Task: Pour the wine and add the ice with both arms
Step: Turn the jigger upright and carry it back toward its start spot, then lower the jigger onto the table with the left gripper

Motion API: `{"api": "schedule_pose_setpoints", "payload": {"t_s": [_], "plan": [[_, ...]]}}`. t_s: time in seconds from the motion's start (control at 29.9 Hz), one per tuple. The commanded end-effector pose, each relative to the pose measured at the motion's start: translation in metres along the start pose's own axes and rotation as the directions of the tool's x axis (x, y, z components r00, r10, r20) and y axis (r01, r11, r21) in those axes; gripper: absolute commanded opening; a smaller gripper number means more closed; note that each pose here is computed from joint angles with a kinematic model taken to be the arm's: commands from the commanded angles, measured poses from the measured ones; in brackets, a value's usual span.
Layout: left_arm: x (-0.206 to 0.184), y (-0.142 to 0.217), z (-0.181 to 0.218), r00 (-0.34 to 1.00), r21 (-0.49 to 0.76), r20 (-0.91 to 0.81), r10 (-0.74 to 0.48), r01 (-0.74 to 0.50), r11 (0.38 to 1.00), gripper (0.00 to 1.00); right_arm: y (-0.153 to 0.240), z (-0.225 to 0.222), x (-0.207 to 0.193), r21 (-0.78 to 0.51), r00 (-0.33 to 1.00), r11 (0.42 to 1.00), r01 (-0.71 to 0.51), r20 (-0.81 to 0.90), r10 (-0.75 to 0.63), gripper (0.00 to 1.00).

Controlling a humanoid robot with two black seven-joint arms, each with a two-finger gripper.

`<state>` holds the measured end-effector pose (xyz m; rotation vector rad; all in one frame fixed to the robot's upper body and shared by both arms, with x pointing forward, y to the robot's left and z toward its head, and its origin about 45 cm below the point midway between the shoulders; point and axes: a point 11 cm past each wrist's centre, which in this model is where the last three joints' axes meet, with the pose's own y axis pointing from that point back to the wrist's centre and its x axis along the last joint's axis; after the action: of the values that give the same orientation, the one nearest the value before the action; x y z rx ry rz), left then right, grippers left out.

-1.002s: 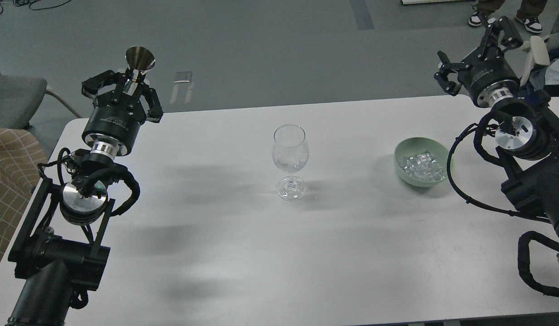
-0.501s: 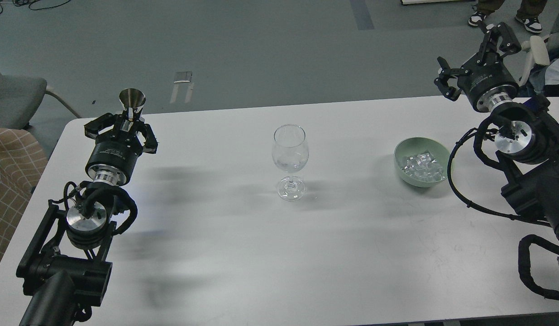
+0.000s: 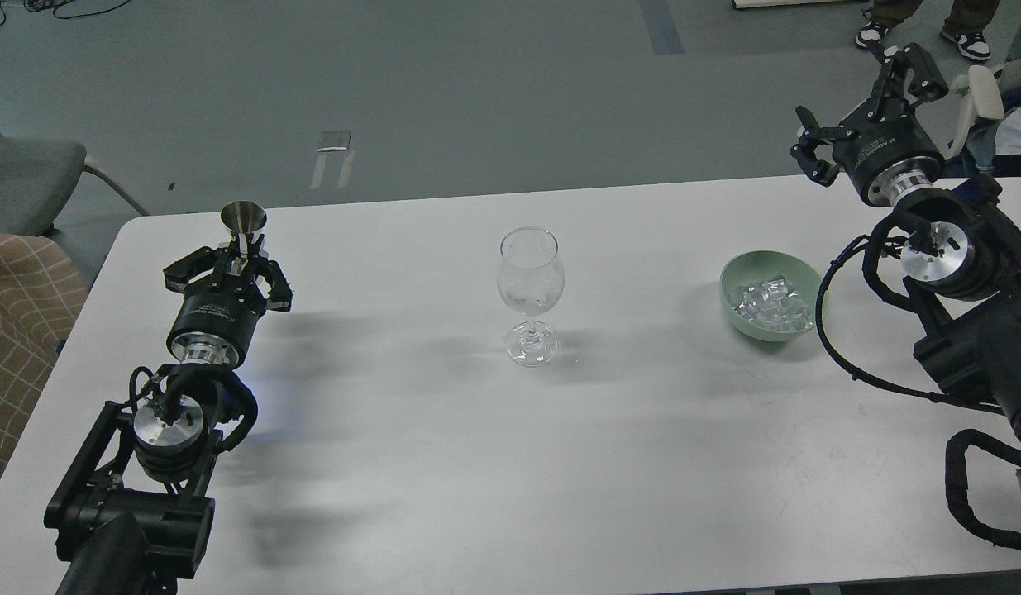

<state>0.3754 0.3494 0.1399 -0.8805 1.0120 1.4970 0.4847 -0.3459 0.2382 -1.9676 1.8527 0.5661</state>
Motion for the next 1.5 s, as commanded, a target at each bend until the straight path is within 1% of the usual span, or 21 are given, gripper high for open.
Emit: {"api": "schedule_pose_setpoints", "payload": {"t_s": [0.0,0.43,0.67,0.8,1.14,1.27,1.3,1.47], "plan": [[0.011,0.0,-0.002,0.999,0.0,-0.001,0.036,-0.036,0.999,0.0,0.002,0.002,0.003,-0.005,1.0,1.0,-0.006,0.0,0.006,1.0],[0.03,-0.006,-0.009,0.994,0.008,-0.003,0.111,-0.111,0.994,0.0,0.001,0.003,0.002,-0.005,1.0,1.0,-0.005,0.002,0.005,1.0],[0.031,-0.007,-0.009,0.992,0.008,0.001,0.123,-0.123,0.992,0.0,0.001,0.004,0.001,-0.006,1.0,1.0,-0.003,0.001,0.003,1.0],[0.03,-0.007,-0.009,0.993,0.008,0.002,0.12,-0.12,0.993,0.06,0.002,0.004,0.002,-0.007,1.0,1.0,-0.004,0.001,0.004,1.0],[0.027,-0.009,-0.008,0.994,0.007,0.004,0.113,-0.113,0.994,0.12,0.002,0.004,0.002,-0.006,1.0,1.0,-0.005,0.002,0.005,1.0],[0.025,-0.011,-0.008,0.994,0.005,0.005,0.107,-0.107,0.994,0.18,0.002,0.004,0.002,-0.007,1.0,1.0,-0.006,0.001,0.006,1.0],[0.025,-0.011,-0.008,0.994,0.005,0.005,0.107,-0.107,0.994,0.18,0.002,0.004,0.002,-0.007,1.0,1.0,-0.006,0.001,0.006,1.0],[0.022,-0.012,-0.008,0.995,0.003,0.005,0.101,-0.101,0.995,0.27,0.002,0.004,0.002,-0.007,1.0,1.0,-0.004,0.001,0.004,1.0]]}}
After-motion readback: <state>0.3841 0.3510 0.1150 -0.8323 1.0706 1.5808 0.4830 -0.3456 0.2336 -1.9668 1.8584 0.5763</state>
